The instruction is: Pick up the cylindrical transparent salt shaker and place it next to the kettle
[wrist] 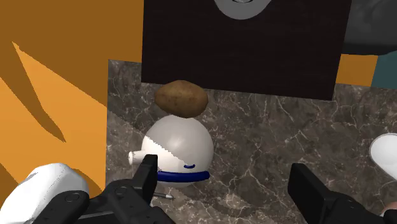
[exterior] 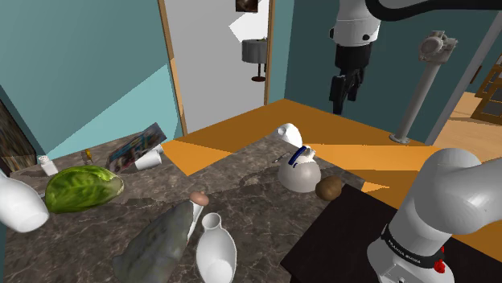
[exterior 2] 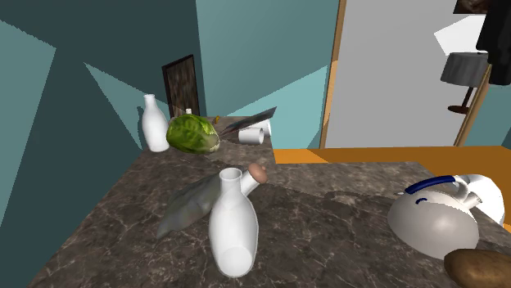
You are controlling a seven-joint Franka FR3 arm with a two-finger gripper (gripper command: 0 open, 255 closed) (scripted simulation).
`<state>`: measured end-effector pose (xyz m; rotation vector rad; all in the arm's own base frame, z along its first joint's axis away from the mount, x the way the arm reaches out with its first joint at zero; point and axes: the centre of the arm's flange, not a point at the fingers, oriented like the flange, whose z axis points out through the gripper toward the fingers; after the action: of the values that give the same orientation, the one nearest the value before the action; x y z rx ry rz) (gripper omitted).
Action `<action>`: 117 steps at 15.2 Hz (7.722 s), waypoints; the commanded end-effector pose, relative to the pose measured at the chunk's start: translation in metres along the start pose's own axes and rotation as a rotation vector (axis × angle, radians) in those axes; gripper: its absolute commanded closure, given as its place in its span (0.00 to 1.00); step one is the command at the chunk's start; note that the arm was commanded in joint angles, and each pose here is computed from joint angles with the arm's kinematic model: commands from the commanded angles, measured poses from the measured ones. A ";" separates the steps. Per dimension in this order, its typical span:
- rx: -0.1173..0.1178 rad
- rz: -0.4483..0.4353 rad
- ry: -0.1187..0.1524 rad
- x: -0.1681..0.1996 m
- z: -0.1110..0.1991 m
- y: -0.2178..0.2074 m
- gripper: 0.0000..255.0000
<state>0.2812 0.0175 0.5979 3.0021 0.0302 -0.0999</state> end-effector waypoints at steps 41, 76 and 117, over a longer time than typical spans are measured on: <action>0.586 0.158 -0.032 0.307 0.237 -0.266 0.00; 0.586 0.158 -0.032 0.304 0.214 -0.278 1.00; 0.586 0.158 -0.032 0.283 0.023 -0.212 1.00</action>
<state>0.5582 0.2411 0.5269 3.5682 -0.2900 -0.1649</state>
